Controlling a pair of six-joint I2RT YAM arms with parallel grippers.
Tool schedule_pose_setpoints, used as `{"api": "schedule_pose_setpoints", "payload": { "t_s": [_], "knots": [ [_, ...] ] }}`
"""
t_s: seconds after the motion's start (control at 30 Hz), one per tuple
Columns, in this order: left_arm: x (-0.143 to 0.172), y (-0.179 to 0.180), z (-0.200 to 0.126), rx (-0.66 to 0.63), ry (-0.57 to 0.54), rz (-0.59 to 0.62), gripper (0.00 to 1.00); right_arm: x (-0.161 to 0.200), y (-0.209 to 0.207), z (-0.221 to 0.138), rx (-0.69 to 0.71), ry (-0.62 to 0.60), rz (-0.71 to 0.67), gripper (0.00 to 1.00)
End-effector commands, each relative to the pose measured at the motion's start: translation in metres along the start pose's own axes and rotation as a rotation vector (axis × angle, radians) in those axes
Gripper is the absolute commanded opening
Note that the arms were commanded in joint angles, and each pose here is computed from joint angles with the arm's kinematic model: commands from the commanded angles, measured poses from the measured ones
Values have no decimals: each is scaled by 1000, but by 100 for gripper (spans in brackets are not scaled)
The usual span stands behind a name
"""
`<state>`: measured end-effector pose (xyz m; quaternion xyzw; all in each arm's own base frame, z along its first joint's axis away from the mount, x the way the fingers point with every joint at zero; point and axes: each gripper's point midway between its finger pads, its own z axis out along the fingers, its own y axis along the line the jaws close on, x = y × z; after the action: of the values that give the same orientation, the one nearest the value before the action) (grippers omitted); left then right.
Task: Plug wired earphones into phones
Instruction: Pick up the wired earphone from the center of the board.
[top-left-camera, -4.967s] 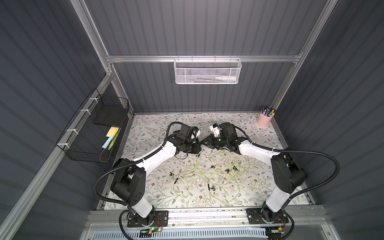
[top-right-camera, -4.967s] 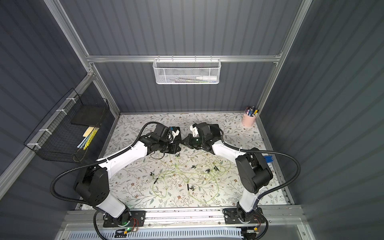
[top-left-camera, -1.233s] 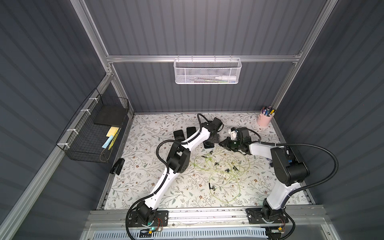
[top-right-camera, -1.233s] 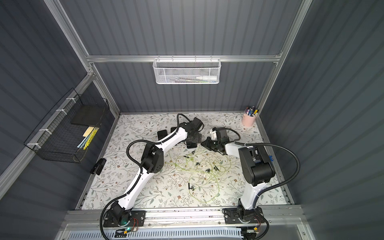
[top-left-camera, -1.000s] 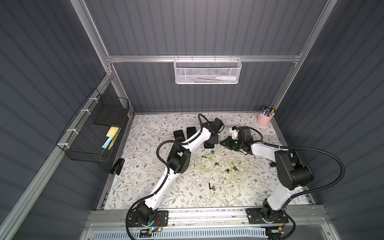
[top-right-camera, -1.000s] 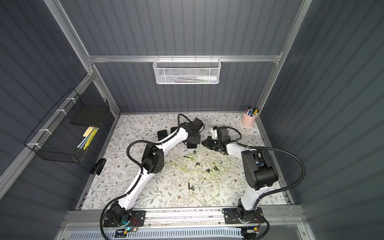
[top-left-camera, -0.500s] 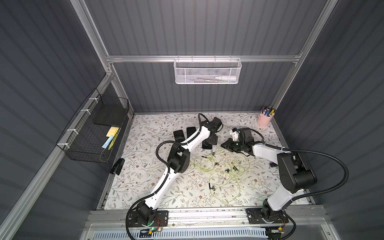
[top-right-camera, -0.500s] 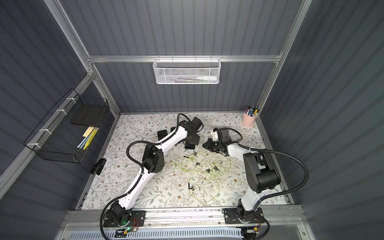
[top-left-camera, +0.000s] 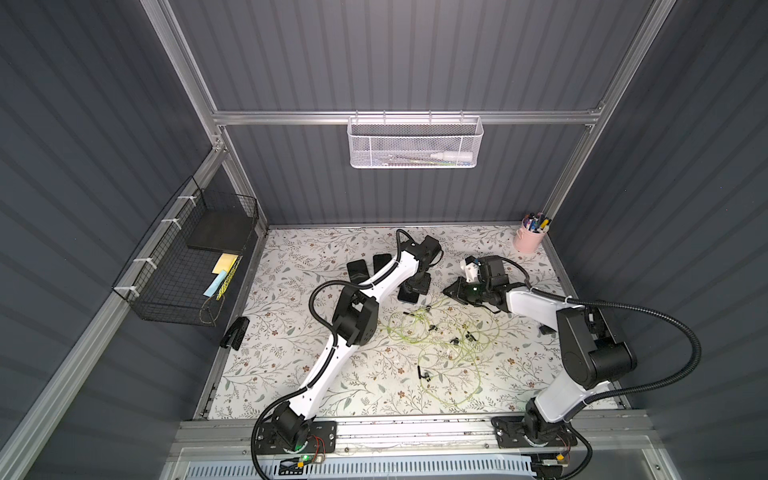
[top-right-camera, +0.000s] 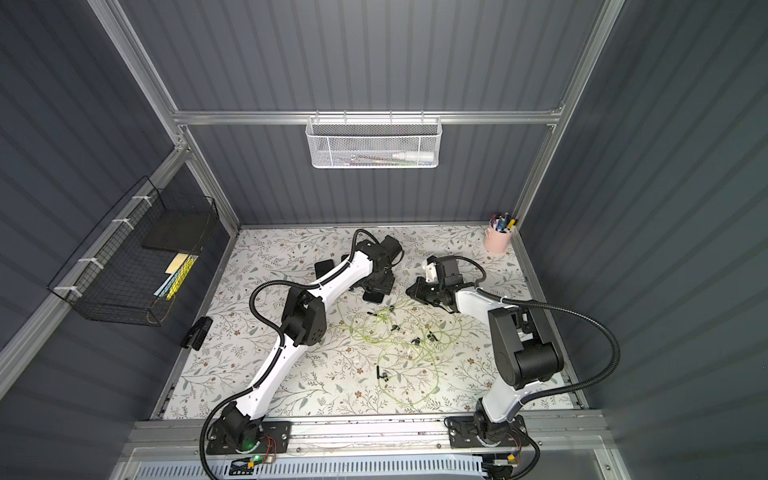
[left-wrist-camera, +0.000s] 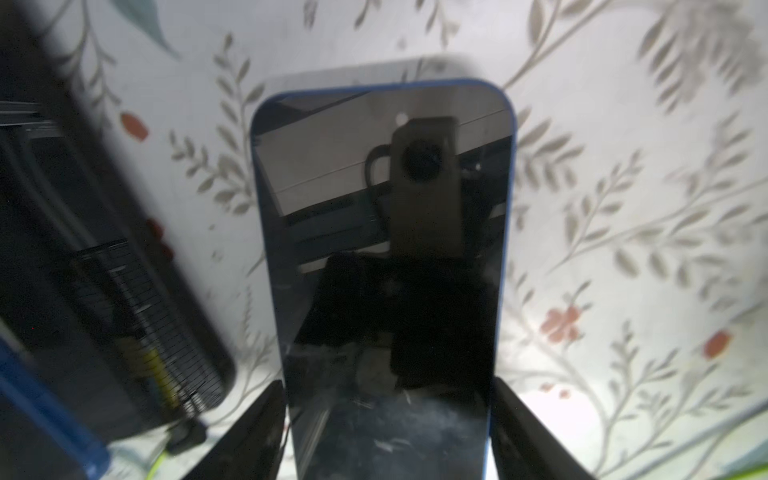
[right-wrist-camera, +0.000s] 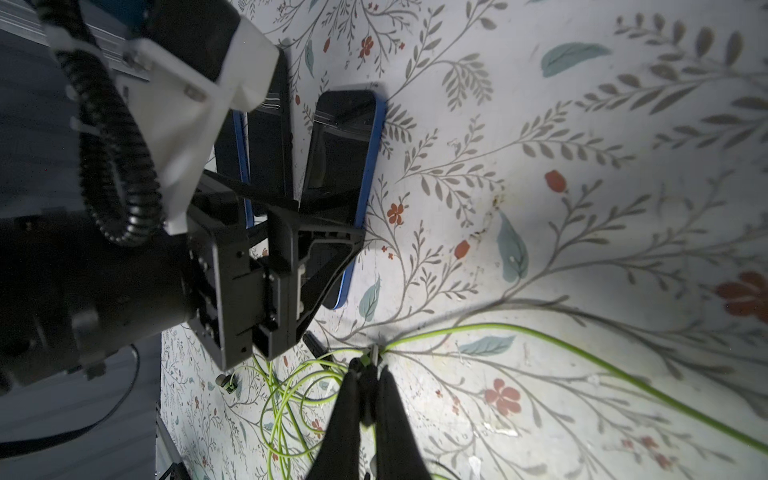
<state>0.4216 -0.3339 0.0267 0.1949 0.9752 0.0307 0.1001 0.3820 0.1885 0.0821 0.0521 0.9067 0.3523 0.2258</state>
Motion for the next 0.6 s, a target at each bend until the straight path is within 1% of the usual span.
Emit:
{"api": "schedule_pose_setpoints", "payload": {
  "t_s": [0.0,0.03,0.1,0.17,0.27,0.4,0.57],
  "knots": [
    [70,17,32,-89,291,98,68,4,-1,-5,14,5,-5,3],
    [68,17,30,-83,285,103,71,4,-1,-6,15,4,-4,3],
    [65,14,31,-68,276,113,81,5,-1,-5,17,7,-3,3],
    [63,13,32,-65,278,124,87,5,-1,-6,18,8,-4,3],
    [64,12,40,-59,287,138,88,6,-1,-8,25,9,-9,3],
    [67,11,51,-32,310,156,87,7,-3,-10,38,7,-14,3],
    [66,5,58,8,308,187,85,8,-3,-10,45,12,-13,3]
  ]
}}
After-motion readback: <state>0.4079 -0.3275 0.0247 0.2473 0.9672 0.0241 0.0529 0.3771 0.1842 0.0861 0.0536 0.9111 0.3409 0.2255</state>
